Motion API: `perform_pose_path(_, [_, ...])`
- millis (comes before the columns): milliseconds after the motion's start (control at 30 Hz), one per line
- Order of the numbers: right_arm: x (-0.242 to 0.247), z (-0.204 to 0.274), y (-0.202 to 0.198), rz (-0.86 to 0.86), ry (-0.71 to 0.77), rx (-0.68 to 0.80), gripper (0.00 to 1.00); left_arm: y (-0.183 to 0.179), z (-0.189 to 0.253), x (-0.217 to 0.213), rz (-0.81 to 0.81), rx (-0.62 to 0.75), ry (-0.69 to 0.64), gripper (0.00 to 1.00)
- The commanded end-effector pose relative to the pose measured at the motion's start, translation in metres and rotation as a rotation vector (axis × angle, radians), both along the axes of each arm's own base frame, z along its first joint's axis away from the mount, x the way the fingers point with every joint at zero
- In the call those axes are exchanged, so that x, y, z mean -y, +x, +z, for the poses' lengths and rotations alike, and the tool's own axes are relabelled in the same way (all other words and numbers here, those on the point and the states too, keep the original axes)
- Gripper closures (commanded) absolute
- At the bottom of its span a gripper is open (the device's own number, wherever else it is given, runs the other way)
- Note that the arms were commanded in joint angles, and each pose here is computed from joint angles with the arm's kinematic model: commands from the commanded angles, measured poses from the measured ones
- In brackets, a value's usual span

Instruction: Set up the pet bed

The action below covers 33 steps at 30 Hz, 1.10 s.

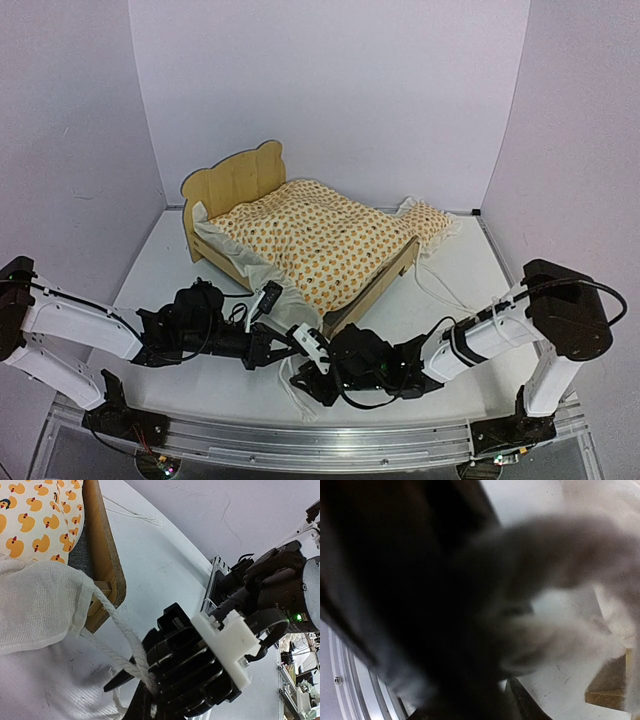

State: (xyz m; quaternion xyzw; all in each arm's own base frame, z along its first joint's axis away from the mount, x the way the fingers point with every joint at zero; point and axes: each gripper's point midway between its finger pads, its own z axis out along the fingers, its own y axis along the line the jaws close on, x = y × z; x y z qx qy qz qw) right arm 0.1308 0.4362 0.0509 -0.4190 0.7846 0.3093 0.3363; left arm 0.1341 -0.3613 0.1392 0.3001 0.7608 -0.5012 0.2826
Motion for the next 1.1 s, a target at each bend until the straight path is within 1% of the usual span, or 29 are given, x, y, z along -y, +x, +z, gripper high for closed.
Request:
perform_pose_path(0, [-0.026, 0.032, 0.004, -0.010, 0.124, 0.007, 0.80, -0.002, 0.039, 0.008, -0.036, 0.057, -0.105, 1.00])
perform_pose_path(33, [-0.025, 0.034, 0.003, -0.010, 0.130, 0.002, 0.95, -0.001, 0.038, 0.008, -0.033, 0.056, -0.102, 1.00])
perform_pose_path(67, [-0.023, 0.037, 0.003, -0.018, 0.138, -0.007, 1.00, 0.001, 0.038, 0.008, -0.025, 0.058, -0.100, 1.00])
perform_pose_path(100, [-0.020, 0.041, 0.002, -0.028, 0.151, -0.020, 1.00, 0.004, 0.038, 0.008, -0.006, 0.062, -0.098, 0.97])
perform_pose_path(133, [-0.015, 0.044, 0.001, -0.036, 0.158, -0.041, 1.00, 0.009, 0.037, 0.006, 0.026, 0.062, -0.090, 0.89])
perform_pose_path(200, [-0.006, 0.048, -0.005, -0.037, 0.158, -0.120, 1.00, 0.025, 0.033, -0.006, 0.125, 0.048, -0.061, 0.62])
perform_pose_path(233, [-0.002, 0.049, -0.010, -0.029, 0.159, -0.168, 1.00, 0.033, 0.029, -0.014, 0.176, 0.034, -0.034, 0.51])
perform_pose_path(300, [0.004, 0.053, -0.018, -0.019, 0.168, -0.265, 1.00, 0.037, 0.023, -0.026, 0.225, 0.000, 0.024, 0.17])
perform_pose_path(333, [0.004, 0.058, -0.021, -0.008, 0.179, -0.307, 1.00, 0.037, 0.022, -0.031, 0.241, -0.022, 0.049, 0.10])
perform_pose_path(400, [0.003, 0.066, -0.028, 0.021, 0.194, -0.349, 1.00, 0.033, 0.022, -0.037, 0.253, -0.071, 0.087, 0.05])
perform_pose_path(533, [0.003, 0.077, -0.030, 0.018, 0.225, -0.367, 1.00, 0.023, 0.017, -0.054, 0.299, -0.198, 0.150, 0.03])
perform_pose_path(567, [0.002, 0.081, -0.031, 0.029, 0.233, -0.362, 1.00, 0.020, 0.016, -0.056, 0.301, -0.230, 0.157, 0.04])
perform_pose_path(633, [0.001, 0.088, -0.029, 0.034, 0.247, -0.344, 1.00, 0.009, 0.015, -0.055, 0.261, -0.290, 0.146, 0.10])
perform_pose_path(667, [0.002, 0.090, -0.026, 0.020, 0.251, -0.329, 1.00, 0.003, 0.018, -0.051, 0.229, -0.314, 0.126, 0.14])
perform_pose_path(733, [0.000, 0.094, -0.022, 0.016, 0.260, -0.313, 1.00, -0.010, 0.032, -0.039, 0.135, -0.352, 0.035, 0.29])
perform_pose_path(767, [-0.006, 0.101, -0.023, 0.051, 0.269, -0.299, 1.00, -0.016, 0.043, -0.032, 0.082, -0.362, -0.030, 0.35])
perform_pose_path(800, [-0.012, 0.105, -0.027, 0.087, 0.272, -0.297, 1.00, -0.021, 0.052, -0.028, 0.039, -0.373, -0.077, 0.38])
perform_pose_path(867, [-0.020, 0.110, -0.034, 0.156, 0.266, -0.291, 1.00, -0.026, 0.061, -0.021, -0.010, -0.385, -0.121, 0.40])
perform_pose_path(933, [-0.024, 0.110, -0.037, 0.189, 0.259, -0.281, 1.00, -0.029, 0.063, -0.016, -0.044, -0.404, -0.127, 0.41])
perform_pose_path(1067, [-0.027, 0.109, -0.039, 0.223, 0.254, -0.263, 1.00, -0.033, 0.038, -0.007, -0.071, -0.499, -0.057, 0.46])
